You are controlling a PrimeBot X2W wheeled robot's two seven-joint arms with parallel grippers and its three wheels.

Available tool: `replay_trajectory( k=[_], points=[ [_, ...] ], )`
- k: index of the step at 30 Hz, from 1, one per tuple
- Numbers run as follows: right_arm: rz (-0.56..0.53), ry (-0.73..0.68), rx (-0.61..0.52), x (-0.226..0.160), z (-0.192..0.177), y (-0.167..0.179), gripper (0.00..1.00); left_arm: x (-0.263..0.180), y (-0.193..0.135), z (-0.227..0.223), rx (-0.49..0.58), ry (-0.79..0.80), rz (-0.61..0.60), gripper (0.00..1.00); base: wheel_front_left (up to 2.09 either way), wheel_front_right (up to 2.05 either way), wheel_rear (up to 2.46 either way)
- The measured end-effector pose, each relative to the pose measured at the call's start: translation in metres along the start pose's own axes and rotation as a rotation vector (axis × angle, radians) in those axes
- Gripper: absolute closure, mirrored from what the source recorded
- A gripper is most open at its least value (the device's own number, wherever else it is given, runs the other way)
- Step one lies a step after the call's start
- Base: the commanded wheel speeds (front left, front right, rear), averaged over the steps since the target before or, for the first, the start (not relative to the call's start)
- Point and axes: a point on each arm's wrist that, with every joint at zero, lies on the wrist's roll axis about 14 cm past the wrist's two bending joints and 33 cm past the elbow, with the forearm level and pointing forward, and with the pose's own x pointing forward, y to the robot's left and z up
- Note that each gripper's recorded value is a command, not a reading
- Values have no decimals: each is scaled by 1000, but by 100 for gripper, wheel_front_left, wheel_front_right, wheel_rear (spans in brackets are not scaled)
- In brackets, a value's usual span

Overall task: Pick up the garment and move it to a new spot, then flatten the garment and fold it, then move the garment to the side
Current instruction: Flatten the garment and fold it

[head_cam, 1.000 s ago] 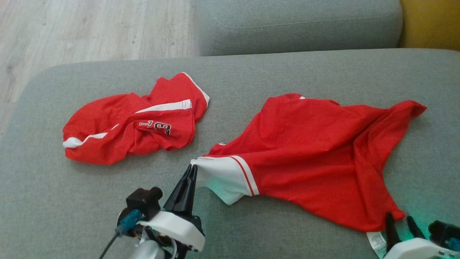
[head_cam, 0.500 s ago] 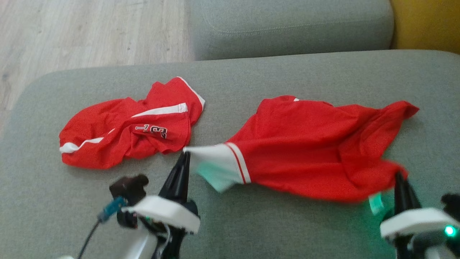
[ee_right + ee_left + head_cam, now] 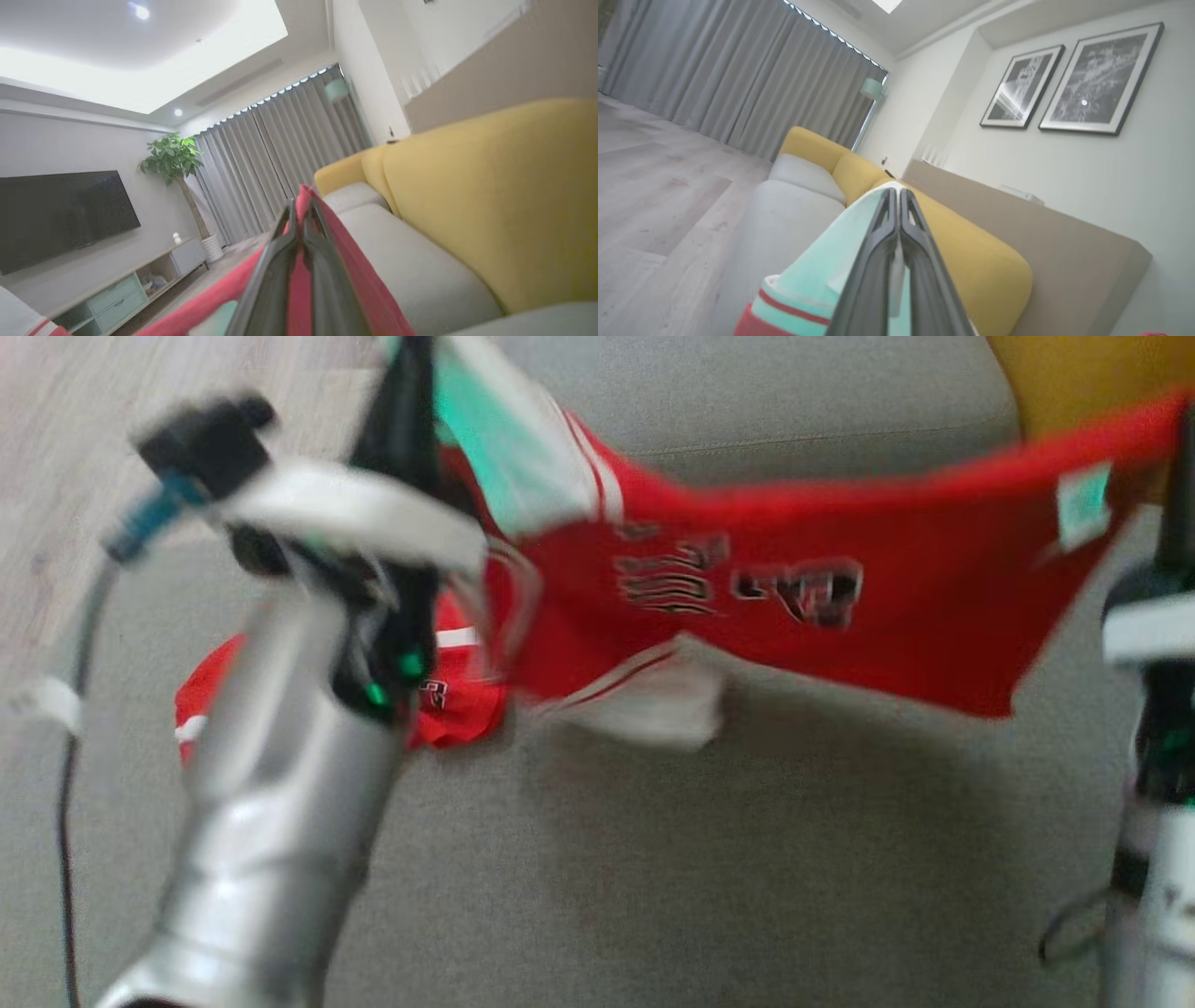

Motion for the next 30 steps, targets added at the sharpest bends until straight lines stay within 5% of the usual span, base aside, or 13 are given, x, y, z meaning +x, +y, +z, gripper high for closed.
replay_trajectory(
  k=[5, 9, 15, 22, 28, 30],
  points=[
    [83, -147, -121, 28, 62, 33, 100, 22, -8, 49, 6, -130, 8, 100, 0, 0, 0],
    [106, -164, -204, 32, 77, 39, 100, 24, -20, 68, -10, -182, -20, 100, 0, 0, 0],
    [96, -106, -239, 22, 68, 35, 100, 14, -33, 84, -37, -234, -45, 100, 0, 0, 0],
    [20, 16, -282, 1, 41, 5, 100, 4, -36, 49, -68, -109, -57, 100, 0, 0, 0],
    [-42, 113, -278, 20, 13, -23, 100, 29, -1, 18, -6, 8, 2, 100, 0, 0, 0],
    [-55, 136, -250, 41, 3, -33, 100, 49, 15, 10, 117, 41, 6, 100, 0, 0, 0]
  ],
)
